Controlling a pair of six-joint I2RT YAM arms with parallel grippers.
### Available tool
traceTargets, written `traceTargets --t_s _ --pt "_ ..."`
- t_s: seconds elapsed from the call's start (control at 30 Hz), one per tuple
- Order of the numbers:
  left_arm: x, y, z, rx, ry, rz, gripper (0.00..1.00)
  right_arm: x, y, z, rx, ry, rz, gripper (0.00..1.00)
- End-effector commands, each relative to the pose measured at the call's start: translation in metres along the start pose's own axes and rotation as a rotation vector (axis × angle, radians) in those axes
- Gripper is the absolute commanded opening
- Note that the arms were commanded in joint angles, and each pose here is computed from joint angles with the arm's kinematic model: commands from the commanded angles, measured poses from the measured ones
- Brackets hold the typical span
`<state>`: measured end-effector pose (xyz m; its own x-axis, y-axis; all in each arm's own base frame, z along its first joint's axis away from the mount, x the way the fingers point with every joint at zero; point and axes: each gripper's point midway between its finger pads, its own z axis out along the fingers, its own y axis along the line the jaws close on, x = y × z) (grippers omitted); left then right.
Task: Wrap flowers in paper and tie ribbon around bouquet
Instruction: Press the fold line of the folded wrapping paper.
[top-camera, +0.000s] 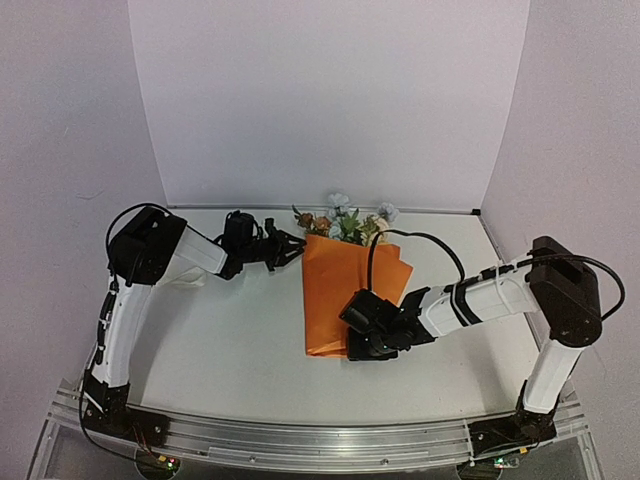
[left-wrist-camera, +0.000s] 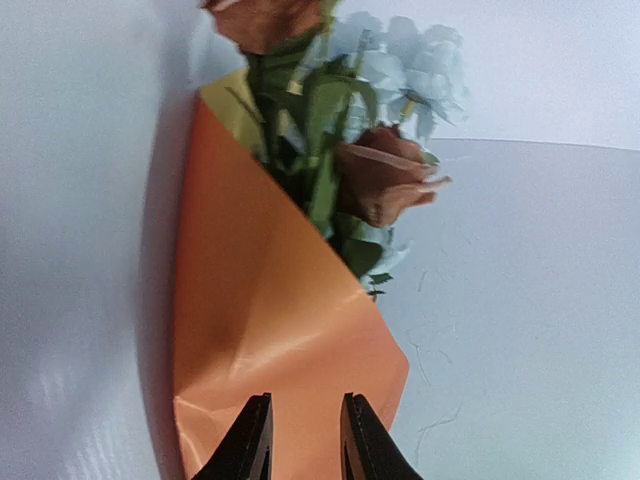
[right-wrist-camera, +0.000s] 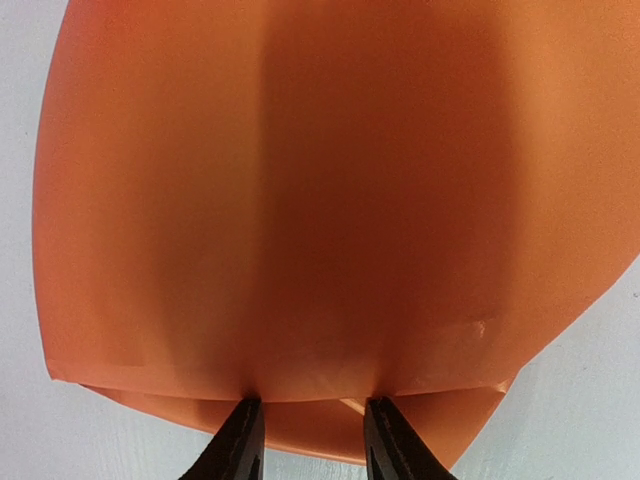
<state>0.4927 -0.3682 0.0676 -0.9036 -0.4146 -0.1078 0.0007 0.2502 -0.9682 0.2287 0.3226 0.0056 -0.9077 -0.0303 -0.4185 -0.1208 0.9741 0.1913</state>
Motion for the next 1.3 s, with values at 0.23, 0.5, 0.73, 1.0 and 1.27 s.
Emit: traceTargets --t_s 0.23,0.5,0.73,1.0,1.27 --pt "0.016 -0.053 0.028 0.114 0.087 0.131 0.23 0.059 -0.040 0.027 0.127 0.222 -0.037 0.37" --pt "-0.019 0.000 0.048 -0.015 -0.018 0.022 0.18 0.062 -0.041 0.028 0.131 0.230 -0.034 0.37" --pt "-0.055 0.037 0.045 -0.030 -0.136 -0.088 0.18 0.063 -0.043 0.027 0.131 0.232 -0.028 0.37" --pt "-0.060 0.016 0.038 0.051 -0.132 -0.051 0.20 0.064 -0.044 0.025 0.131 0.233 -0.021 0.37" --pt "-0.040 -0.054 0.017 0.167 -0.041 0.159 0.28 0.041 -0.021 0.005 0.052 0.180 -0.002 0.37"
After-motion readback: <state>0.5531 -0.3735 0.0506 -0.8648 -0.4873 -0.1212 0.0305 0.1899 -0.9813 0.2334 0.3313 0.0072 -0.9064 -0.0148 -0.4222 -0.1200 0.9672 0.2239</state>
